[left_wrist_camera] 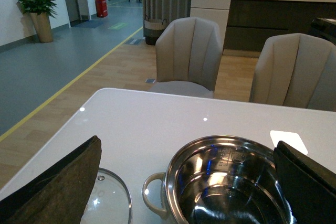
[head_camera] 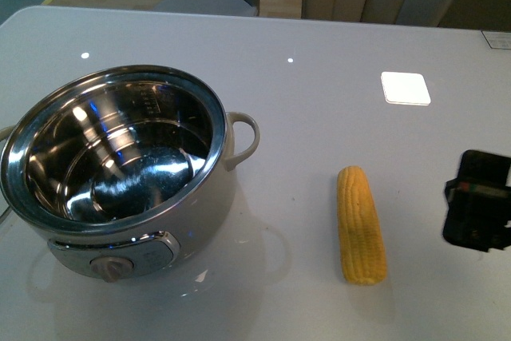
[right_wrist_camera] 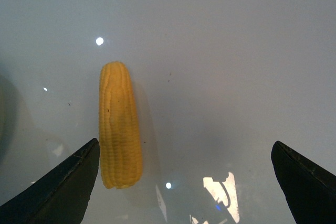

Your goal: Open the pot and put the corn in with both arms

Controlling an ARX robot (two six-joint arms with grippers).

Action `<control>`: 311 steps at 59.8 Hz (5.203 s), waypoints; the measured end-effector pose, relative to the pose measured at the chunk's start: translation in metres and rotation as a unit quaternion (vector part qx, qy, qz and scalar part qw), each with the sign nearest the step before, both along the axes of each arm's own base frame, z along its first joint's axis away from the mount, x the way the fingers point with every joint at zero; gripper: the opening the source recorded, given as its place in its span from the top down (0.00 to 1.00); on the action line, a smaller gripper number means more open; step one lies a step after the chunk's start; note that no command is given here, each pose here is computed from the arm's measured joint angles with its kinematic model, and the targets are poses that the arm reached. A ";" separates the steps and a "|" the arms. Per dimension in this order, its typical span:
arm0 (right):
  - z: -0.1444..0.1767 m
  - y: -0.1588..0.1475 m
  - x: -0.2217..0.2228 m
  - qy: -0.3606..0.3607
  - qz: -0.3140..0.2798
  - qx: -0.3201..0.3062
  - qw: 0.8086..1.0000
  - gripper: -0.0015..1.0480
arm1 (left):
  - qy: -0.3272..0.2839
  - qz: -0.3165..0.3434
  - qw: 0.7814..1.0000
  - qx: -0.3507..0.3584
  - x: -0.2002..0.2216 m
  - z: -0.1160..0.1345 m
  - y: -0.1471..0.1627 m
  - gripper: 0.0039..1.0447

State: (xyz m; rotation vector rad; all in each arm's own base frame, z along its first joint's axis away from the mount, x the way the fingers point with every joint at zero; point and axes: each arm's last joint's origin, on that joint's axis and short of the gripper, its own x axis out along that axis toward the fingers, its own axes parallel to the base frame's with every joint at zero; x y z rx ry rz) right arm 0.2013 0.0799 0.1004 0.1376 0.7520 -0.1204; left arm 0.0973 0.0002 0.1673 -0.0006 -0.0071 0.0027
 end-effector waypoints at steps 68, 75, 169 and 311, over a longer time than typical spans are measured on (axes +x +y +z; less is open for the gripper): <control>-0.117 0.053 0.070 0.138 0.125 -0.083 0.979 0.58 | 0.000 0.000 1.000 0.000 0.000 0.000 0.000 0.06; -0.103 0.050 0.061 0.136 0.134 -0.071 0.979 0.67 | 0.000 0.000 1.000 0.000 0.000 0.000 0.000 0.06; 0.060 0.196 0.113 0.017 0.141 0.234 0.962 0.78 | 0.000 0.000 1.000 0.000 0.000 0.000 0.000 0.06; 0.113 0.003 -0.013 -0.200 0.040 0.124 0.971 0.11 | 0.000 0.000 1.000 0.000 0.000 0.000 0.000 0.06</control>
